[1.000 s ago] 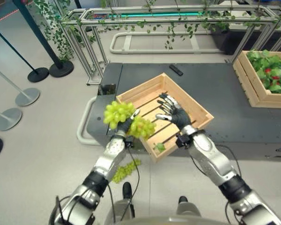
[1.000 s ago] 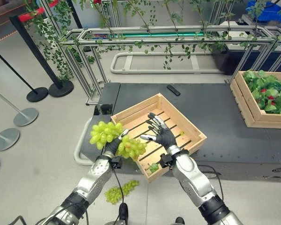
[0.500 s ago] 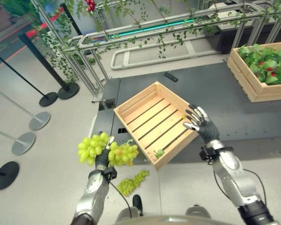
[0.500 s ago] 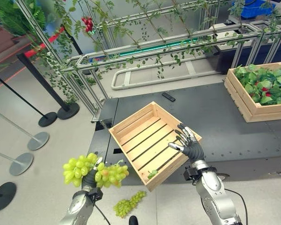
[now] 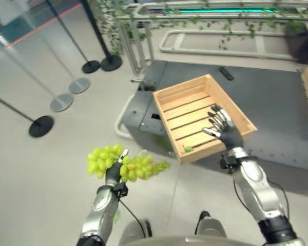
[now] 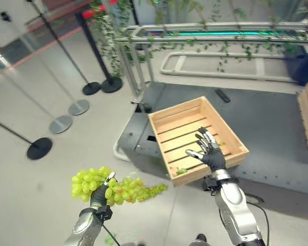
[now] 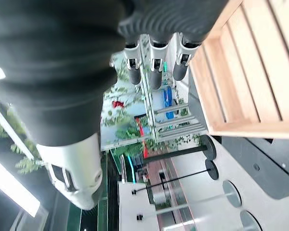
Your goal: Pick up the fruits from the basket on one side to the basket on the other side
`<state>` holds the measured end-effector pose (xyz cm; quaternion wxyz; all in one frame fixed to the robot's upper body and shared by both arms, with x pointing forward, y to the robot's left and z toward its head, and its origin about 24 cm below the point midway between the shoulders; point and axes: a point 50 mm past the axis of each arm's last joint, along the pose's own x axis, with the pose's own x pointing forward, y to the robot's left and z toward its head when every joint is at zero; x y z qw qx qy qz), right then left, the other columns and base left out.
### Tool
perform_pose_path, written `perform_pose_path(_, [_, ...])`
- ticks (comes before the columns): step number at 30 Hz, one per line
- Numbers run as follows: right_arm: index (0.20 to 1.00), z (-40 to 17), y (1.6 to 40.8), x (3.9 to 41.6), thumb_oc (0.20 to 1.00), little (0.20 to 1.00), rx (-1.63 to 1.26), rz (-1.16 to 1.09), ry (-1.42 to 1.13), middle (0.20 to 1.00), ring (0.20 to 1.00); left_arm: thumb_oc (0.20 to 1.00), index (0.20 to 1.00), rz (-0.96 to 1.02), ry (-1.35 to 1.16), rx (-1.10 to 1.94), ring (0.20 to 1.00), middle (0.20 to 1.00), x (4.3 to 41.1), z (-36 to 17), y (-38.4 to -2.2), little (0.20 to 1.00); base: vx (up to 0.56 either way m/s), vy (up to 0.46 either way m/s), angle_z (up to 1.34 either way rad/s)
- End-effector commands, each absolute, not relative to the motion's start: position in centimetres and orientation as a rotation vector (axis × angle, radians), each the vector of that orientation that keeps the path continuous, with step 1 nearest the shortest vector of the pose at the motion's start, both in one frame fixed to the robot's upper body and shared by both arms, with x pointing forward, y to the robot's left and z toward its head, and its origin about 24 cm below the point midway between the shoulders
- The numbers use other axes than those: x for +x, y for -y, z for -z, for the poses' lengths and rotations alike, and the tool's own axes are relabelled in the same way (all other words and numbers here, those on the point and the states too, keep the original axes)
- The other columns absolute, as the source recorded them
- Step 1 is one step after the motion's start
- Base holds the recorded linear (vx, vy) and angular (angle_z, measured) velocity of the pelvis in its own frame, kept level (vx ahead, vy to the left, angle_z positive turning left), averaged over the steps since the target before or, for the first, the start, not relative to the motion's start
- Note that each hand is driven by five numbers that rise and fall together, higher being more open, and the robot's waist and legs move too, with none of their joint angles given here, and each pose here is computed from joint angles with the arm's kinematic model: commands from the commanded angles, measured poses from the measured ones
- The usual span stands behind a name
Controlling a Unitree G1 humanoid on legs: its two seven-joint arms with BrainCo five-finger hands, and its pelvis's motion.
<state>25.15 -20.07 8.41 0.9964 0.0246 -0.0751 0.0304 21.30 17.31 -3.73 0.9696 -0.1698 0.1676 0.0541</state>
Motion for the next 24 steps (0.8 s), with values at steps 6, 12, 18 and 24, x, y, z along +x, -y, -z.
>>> perform_pose_path(6, [1.0, -10.9, 18.0, 25.3, 1.0, 1.0, 0.154, -0.077, 0.317, 1.0, 1.0, 0.2, 0.2, -0.163, -0.047, -0.157, 0.2, 0.2, 23.1, -2.5, -21.7, 0.2, -0.08, 0.205, 0.73])
perform_pose_path(12, [1.0, -11.6, 17.3, 25.9, 1.0, 1.0, 0.168, -0.071, 0.348, 1.0, 1.0, 0.2, 0.2, -0.174, 0.055, -0.122, 0.2, 0.2, 23.9, -4.8, -22.2, 0.2, -0.14, 0.26, 0.63])
perform_pose_path(18, [1.0, -11.7, 18.0, 25.6, 1.0, 1.0, 0.13, -0.039, 0.358, 1.0, 1.0, 0.2, 0.2, -0.05, 0.143, -0.146, 0.2, 0.2, 25.3, -6.8, -20.0, 0.2, 0.07, 0.136, 1.33])
perform_pose_path(24, [1.0, -11.5, 18.7, 25.3, 1.0, 1.0, 0.139, -0.038, 0.347, 1.0, 1.0, 0.2, 0.2, 0.04, 0.228, -0.172, 0.2, 0.2, 25.5, -8.5, -18.9, 0.2, 0.06, -0.037, 1.71])
